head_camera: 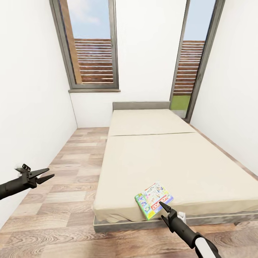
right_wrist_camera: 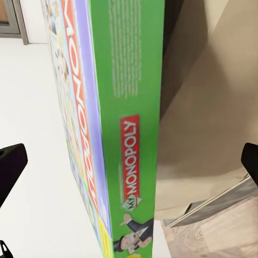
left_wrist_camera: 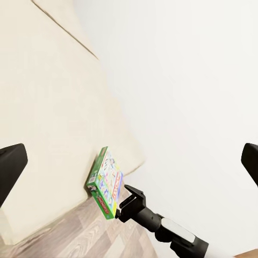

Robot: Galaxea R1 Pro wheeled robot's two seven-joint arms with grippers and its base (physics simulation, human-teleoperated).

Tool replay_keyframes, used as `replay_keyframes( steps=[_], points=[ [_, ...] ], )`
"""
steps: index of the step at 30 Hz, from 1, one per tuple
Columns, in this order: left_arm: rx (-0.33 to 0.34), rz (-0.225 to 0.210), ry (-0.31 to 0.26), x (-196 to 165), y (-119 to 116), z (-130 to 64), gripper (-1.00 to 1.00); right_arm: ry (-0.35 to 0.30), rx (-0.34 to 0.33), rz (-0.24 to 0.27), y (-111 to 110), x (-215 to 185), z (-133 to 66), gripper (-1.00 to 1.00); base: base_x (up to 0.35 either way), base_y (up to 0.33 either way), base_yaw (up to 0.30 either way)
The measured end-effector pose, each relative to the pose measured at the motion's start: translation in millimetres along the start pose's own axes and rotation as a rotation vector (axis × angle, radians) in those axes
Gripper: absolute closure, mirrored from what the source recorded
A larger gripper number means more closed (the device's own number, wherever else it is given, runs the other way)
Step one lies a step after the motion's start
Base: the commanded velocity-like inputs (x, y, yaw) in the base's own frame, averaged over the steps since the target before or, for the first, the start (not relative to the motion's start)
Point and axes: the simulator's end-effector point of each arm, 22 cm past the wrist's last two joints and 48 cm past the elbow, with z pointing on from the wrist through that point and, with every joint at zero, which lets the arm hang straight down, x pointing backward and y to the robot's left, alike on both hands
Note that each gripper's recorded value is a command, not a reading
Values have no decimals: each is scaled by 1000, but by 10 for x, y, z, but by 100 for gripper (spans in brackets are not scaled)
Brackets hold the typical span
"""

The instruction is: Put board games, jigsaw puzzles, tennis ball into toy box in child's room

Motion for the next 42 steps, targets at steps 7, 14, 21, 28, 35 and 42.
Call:
replay_keyframes(
  steps=[7,14,21,28,35,42],
  points=[
    [0,-1,0,-1,0,-1,-100,0,0,0,-1,0,0,-100,1,0,0],
    [0,0,0,-1,-3,-1,-100,0,1,0,-1,1,-1,-100,89,36,0],
    [0,-1,0,1,0,0,-100,0,1,0,-2,0,0,-100,33,15,0],
    [0,-1,0,1,0,0,-100,0,0,0,-1,-1,0,-100,4,2,0],
    [0,-1,0,1,0,0,-100,-2,-4,3,9,-6,-1,100,0,0,0],
    [1,0,-2,-4,-3,-2,-100,0,-2,2,4,-1,-1,100,0,0,0]
  ],
)
